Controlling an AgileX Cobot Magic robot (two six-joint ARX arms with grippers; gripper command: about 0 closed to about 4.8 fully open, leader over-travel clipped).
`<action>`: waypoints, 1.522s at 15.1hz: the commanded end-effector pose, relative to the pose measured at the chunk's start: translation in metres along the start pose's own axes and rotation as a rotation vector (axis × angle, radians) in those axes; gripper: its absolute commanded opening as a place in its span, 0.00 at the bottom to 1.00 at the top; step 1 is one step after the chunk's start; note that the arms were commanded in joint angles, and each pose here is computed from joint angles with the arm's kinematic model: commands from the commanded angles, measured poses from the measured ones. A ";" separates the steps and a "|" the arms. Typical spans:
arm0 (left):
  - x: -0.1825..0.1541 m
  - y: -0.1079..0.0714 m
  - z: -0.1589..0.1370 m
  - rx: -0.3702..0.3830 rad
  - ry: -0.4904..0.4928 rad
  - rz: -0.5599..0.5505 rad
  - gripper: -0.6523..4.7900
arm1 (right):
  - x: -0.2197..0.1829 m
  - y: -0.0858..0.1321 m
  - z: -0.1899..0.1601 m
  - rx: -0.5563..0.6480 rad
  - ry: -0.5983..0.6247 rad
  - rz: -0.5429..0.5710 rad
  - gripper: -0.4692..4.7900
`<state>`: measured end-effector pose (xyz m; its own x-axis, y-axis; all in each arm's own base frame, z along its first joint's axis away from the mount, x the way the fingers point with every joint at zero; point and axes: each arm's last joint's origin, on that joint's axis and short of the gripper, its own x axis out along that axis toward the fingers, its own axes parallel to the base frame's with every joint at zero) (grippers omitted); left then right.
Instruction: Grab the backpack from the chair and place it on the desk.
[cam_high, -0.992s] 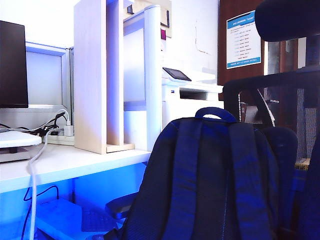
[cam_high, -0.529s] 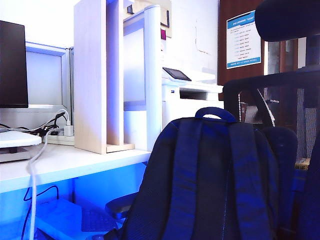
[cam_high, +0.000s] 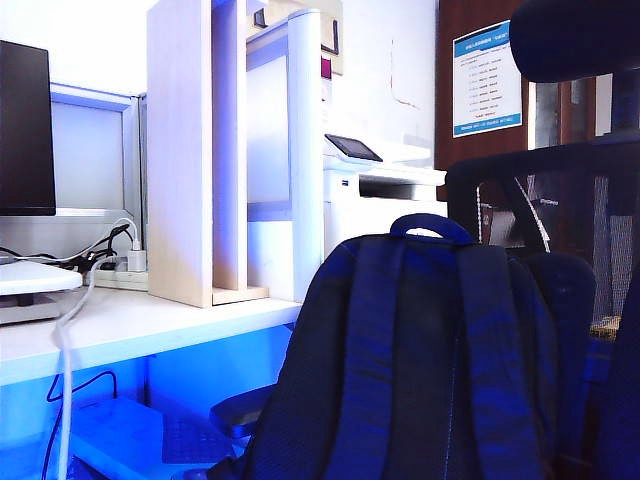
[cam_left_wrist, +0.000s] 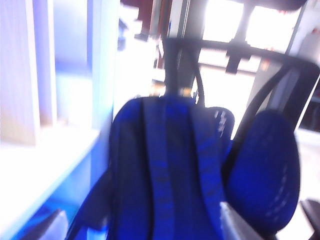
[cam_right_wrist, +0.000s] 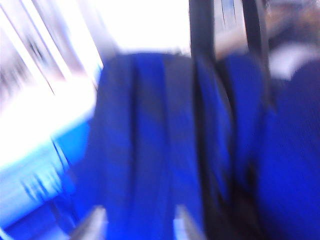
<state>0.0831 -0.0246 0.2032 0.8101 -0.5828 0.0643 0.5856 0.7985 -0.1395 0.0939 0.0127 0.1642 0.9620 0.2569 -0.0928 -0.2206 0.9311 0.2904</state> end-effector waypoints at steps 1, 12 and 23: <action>0.002 -0.004 0.032 0.009 -0.033 -0.002 0.94 | -0.007 0.008 0.024 0.015 -0.104 0.039 0.60; 0.191 0.069 0.108 -0.030 0.263 -0.214 1.00 | 0.011 0.028 0.093 0.139 0.033 0.111 0.97; 0.374 0.124 0.030 -0.036 0.432 -0.300 1.00 | 0.042 0.028 0.113 0.156 0.105 0.085 1.00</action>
<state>0.4512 -0.1363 0.2419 0.5265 -0.7963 -0.2979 0.7783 0.5924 -0.2079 0.1466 0.0203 0.2729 0.9146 0.3628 -0.1785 -0.2524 0.8573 0.4487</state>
